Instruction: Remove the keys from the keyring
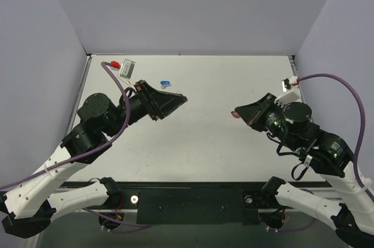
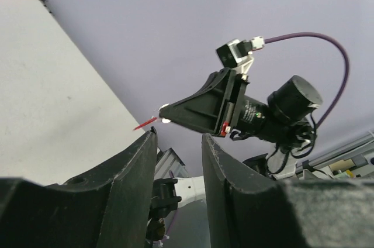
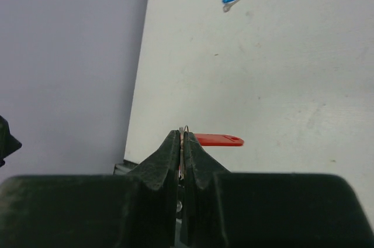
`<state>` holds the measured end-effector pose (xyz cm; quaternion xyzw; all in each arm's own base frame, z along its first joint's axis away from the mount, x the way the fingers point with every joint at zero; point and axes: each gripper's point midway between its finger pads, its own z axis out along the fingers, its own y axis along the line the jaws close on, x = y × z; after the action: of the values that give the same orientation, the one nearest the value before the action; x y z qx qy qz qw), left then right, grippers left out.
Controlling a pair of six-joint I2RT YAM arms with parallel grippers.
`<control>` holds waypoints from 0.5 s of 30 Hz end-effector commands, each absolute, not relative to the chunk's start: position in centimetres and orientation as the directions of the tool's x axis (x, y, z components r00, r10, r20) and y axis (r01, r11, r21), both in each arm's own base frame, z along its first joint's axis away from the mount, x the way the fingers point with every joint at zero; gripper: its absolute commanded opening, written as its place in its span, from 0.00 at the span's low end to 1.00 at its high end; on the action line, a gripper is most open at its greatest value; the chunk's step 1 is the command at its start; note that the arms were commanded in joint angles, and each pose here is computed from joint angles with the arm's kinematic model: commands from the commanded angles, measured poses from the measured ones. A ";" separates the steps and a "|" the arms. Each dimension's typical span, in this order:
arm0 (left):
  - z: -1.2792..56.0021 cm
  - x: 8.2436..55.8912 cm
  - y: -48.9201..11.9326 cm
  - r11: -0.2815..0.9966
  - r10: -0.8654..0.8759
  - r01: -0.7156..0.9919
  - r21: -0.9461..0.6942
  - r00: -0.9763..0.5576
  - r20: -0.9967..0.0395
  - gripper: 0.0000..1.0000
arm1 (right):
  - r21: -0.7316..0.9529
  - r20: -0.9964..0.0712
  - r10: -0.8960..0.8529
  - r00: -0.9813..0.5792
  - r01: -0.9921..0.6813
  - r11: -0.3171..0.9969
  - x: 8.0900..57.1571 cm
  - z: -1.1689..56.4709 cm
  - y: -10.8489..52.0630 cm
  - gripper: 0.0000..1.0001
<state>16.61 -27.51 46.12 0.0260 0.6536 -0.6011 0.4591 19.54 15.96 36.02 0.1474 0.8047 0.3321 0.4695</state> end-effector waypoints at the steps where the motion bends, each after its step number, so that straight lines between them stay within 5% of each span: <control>1: 50.9 14.8 -27.6 0.178 -0.516 0.702 -0.689 -0.530 -0.673 0.44 | 0.752 -0.649 0.494 -0.578 -0.390 0.532 17.7 40.8 21.4 0.00; 10: 54.1 12.8 -27.7 0.019 -0.563 0.786 -0.618 -0.502 -0.656 0.40 | 0.716 -0.666 0.431 -0.609 -0.684 0.140 13.1 48.6 26.0 0.00; 15: 54.3 11.7 -27.8 -0.036 -0.577 0.807 -0.589 -0.498 -0.647 0.39 | 0.679 -0.681 0.443 -0.583 -0.729 0.086 12.2 50.4 25.9 0.00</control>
<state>13.68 -28.49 51.68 0.0952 0.5563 -0.6775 0.4717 14.77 26.15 45.17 -0.0683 0.6760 0.6057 0.4140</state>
